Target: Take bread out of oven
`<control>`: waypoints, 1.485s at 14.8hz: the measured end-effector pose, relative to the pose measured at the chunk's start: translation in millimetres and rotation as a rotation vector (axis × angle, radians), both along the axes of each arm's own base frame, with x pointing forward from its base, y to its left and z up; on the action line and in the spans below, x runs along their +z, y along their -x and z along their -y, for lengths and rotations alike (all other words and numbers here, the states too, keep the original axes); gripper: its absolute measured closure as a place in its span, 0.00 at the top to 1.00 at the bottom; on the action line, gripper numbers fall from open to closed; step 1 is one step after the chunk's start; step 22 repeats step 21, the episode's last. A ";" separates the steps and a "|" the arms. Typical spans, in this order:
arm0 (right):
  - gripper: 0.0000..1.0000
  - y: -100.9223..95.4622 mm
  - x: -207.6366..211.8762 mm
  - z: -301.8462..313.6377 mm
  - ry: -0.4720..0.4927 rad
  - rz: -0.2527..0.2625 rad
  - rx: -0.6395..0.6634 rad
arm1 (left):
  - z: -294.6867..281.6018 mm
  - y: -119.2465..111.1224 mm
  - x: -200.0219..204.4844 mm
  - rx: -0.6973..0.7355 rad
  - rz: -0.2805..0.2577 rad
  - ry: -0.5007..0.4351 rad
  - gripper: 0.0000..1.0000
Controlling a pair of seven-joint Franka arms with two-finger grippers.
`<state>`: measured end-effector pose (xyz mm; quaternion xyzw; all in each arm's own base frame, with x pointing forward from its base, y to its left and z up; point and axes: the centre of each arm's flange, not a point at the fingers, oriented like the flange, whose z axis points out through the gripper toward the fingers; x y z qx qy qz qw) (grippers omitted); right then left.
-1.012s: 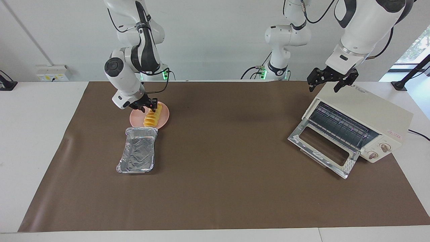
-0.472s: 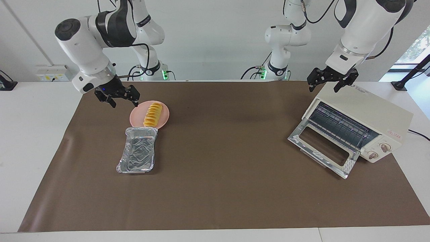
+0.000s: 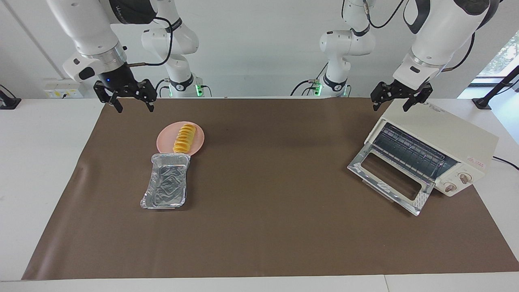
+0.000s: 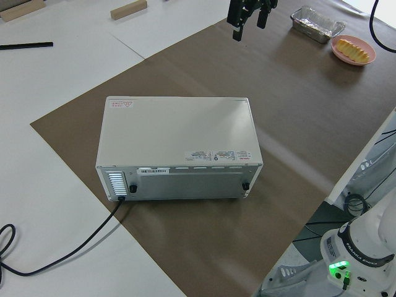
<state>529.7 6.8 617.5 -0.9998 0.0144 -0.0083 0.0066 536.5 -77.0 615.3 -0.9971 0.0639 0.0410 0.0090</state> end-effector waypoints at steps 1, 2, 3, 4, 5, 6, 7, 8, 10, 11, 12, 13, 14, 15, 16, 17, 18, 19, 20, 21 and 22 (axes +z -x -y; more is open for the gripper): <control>1.00 1.1 1.5 4.7 0.005 -0.011 -0.007 | 0.0 0.0 0.0 0.000 0.000 0.000 1.00; 1.00 2.9 1.0 8.3 0.007 -0.030 -0.014 | 0.0 0.0 0.0 0.000 0.000 0.000 1.00; 1.00 4.8 -0.3 10.6 0.007 -0.049 -0.017 | 0.0 0.0 0.0 0.000 0.000 0.000 1.00; 1.00 5.4 -0.8 12.0 0.008 -0.059 -0.019 | 0.0 0.0 0.0 0.000 0.000 0.000 1.00; 1.00 5.3 -0.8 13.1 0.010 -0.063 -0.017 | 0.0 0.0 0.0 0.000 0.000 0.000 1.00; 1.00 4.8 -0.9 14.3 0.017 -0.065 -0.015 | 0.0 0.0 0.0 0.000 0.000 0.000 1.00; 1.00 4.3 -1.0 15.6 0.028 -0.066 -0.014 | 0.0 0.0 0.0 0.000 0.000 0.000 1.00; 1.00 4.1 -1.2 16.6 0.036 -0.066 -0.014 | 0.0 0.0 0.0 0.000 0.000 0.000 1.00; 1.00 3.9 -1.7 19.1 0.042 -0.068 -0.017 | 0.0 0.0 0.0 0.000 0.000 0.000 1.00; 1.00 4.1 -2.1 20.9 0.042 -0.071 -0.021 | 0.0 0.0 0.0 0.000 0.000 0.000 1.00; 1.00 4.1 -2.5 22.5 0.042 -0.072 -0.024 | 0.0 0.0 0.0 0.000 0.000 0.000 1.00; 1.00 4.1 -2.7 23.7 0.042 -0.073 -0.026 | 0.0 0.0 0.0 0.000 0.000 0.000 1.00; 1.00 4.1 -2.9 24.5 0.042 -0.074 -0.028 | 0.0 0.0 0.0 0.000 0.000 0.000 1.00; 1.00 4.1 -3.1 24.8 0.042 -0.075 -0.028 | 0.0 0.0 0.0 0.000 0.000 0.000 1.00; 1.00 4.2 -3.3 24.8 0.042 -0.076 -0.028 | 0.0 0.0 0.0 0.000 0.000 0.000 1.00; 1.00 4.5 -3.5 24.9 0.042 -0.079 -0.028 | 0.0 0.0 0.0 0.000 0.000 0.000 1.00; 1.00 4.8 -3.7 24.9 0.042 -0.081 -0.028 | 0.0 0.0 0.0 0.000 0.000 0.000 1.00; 1.00 4.9 -3.8 25.0 0.042 -0.082 -0.028 | 0.0 0.0 0.0 0.000 0.000 0.000 1.00; 1.00 4.9 -3.8 25.0 0.042 -0.082 -0.029 | 0.0 0.0 0.0 0.000 0.000 0.000 1.00; 1.00 4.9 -3.8 25.0 0.042 -0.082 -0.029 | 0.0 0.0 0.0 0.000 0.000 0.000 1.00; 1.00 4.9 -3.8 25.0 0.042 -0.082 -0.029 | 0.0 0.0 0.0 0.000 0.000 0.000 1.00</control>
